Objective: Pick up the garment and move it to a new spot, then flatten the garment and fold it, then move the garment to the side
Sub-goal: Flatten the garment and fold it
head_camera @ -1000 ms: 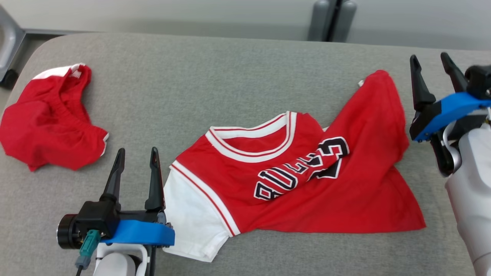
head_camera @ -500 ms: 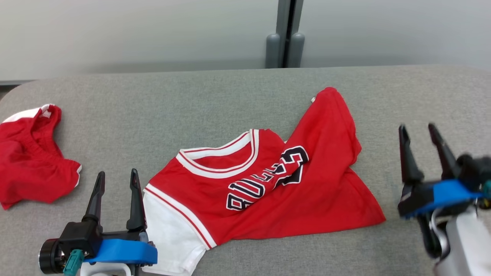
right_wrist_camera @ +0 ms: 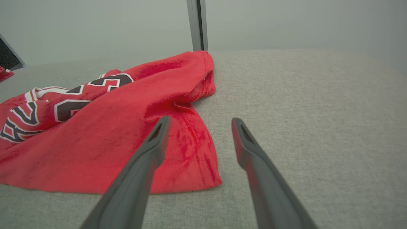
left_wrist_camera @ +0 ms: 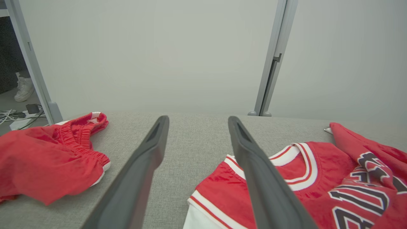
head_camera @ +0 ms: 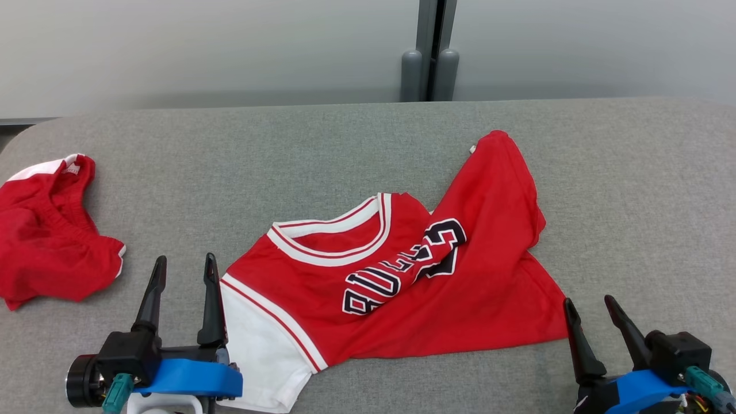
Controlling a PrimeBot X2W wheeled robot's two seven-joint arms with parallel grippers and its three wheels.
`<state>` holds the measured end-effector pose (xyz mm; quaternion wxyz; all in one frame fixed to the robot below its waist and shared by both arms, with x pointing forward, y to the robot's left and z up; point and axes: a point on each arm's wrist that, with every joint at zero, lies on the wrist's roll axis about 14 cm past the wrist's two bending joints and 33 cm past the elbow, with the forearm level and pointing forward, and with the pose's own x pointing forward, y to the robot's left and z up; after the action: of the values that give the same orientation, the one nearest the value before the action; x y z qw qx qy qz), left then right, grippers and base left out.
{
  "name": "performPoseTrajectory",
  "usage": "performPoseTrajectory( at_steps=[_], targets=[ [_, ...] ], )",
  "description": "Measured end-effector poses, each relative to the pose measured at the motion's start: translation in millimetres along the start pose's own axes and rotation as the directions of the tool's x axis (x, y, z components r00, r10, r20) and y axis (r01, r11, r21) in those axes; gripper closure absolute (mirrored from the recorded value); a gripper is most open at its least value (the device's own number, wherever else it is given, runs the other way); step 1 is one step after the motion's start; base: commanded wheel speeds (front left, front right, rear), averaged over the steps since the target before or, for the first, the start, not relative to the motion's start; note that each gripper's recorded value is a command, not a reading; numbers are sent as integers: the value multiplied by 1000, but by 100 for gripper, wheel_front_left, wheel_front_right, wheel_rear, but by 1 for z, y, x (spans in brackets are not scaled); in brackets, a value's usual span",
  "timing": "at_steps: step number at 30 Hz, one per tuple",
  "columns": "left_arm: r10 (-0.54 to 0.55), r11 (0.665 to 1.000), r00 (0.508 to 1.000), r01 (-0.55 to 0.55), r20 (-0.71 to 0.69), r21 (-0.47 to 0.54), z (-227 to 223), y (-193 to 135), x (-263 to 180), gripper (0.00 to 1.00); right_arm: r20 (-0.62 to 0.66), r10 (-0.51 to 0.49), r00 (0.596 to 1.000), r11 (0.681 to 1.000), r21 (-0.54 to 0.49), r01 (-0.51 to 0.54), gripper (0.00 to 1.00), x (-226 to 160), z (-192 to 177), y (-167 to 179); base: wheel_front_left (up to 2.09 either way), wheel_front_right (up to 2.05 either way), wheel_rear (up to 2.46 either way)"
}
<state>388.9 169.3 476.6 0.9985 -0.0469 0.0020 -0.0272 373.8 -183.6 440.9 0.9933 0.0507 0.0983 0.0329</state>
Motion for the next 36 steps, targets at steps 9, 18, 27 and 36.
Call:
performPoseTrajectory(
  at_steps=[9,18,27,36],
  targets=[
    [17,1000,1000,-17,-11,1,-4,5,-2,0,-132,3,991,1000,3,-2,0,5,-46,4,0,0,0],
    [29,1000,999,-29,-12,-4,-4,7,-2,0,-201,1,980,1000,-5,-2,100,15,-70,2,0,0,0],
    [15,1000,1000,-15,-11,-8,-4,2,-2,0,-128,-139,982,990,7,141,100,5,-52,-49,0,0,0],
    [3,1000,1000,-3,2,-9,1,-2,-4,0,-38,-156,987,986,47,158,0,4,-28,-50,0,0,0]
  ],
)
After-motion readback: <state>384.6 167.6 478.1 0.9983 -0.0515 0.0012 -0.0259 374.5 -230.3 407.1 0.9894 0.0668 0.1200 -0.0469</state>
